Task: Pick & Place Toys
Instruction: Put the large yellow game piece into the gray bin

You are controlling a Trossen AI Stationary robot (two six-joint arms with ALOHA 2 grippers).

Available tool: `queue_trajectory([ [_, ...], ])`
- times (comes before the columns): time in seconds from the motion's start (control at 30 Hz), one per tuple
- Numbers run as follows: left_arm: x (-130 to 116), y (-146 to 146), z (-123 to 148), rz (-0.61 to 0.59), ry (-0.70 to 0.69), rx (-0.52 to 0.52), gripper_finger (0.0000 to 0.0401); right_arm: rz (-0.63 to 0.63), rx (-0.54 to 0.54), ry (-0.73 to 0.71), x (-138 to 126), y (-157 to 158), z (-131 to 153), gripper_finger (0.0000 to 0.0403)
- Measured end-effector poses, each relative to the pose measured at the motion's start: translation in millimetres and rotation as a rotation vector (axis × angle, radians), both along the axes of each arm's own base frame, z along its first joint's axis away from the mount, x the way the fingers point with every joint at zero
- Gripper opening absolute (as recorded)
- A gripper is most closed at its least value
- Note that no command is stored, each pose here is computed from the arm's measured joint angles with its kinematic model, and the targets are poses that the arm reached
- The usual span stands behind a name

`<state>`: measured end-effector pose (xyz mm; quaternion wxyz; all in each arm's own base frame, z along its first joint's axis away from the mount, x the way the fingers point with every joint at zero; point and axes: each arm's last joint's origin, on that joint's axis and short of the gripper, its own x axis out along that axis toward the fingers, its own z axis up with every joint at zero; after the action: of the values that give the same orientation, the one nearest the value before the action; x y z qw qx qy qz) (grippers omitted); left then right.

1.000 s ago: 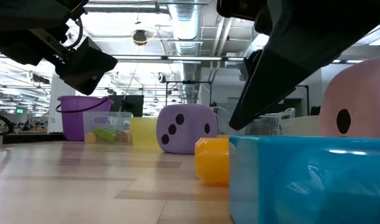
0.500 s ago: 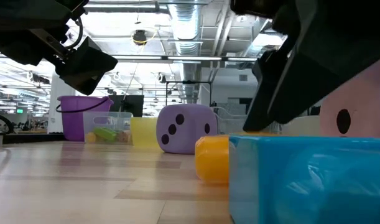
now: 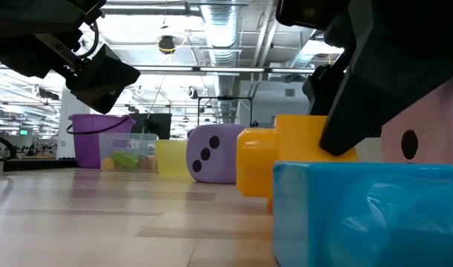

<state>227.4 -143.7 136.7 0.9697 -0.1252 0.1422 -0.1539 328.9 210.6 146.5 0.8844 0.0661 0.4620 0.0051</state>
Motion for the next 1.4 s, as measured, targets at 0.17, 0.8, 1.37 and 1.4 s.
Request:
queue_trajectory([
  [0.17,0.0,0.0,0.0,0.000,0.000,0.000,0.0269,-0.011,0.002,0.000,1.7,-2.6,0.0,0.0327],
  [0.8,0.1,-0.1,0.1,0.000,0.000,0.000,0.0269,-0.164,0.109,-0.009,8.7,-10.2,1.4,0.0303],
  [1.37,0.1,-0.1,0.0,0.000,0.000,0.000,0.0269,-0.221,0.168,0.026,19.2,-29.3,0.3,0.0388],
  [1.4,0.1,0.0,0.0,0.000,0.000,0.000,0.0269,-0.226,0.172,0.027,18.8,-28.7,0.3,0.0389],
])
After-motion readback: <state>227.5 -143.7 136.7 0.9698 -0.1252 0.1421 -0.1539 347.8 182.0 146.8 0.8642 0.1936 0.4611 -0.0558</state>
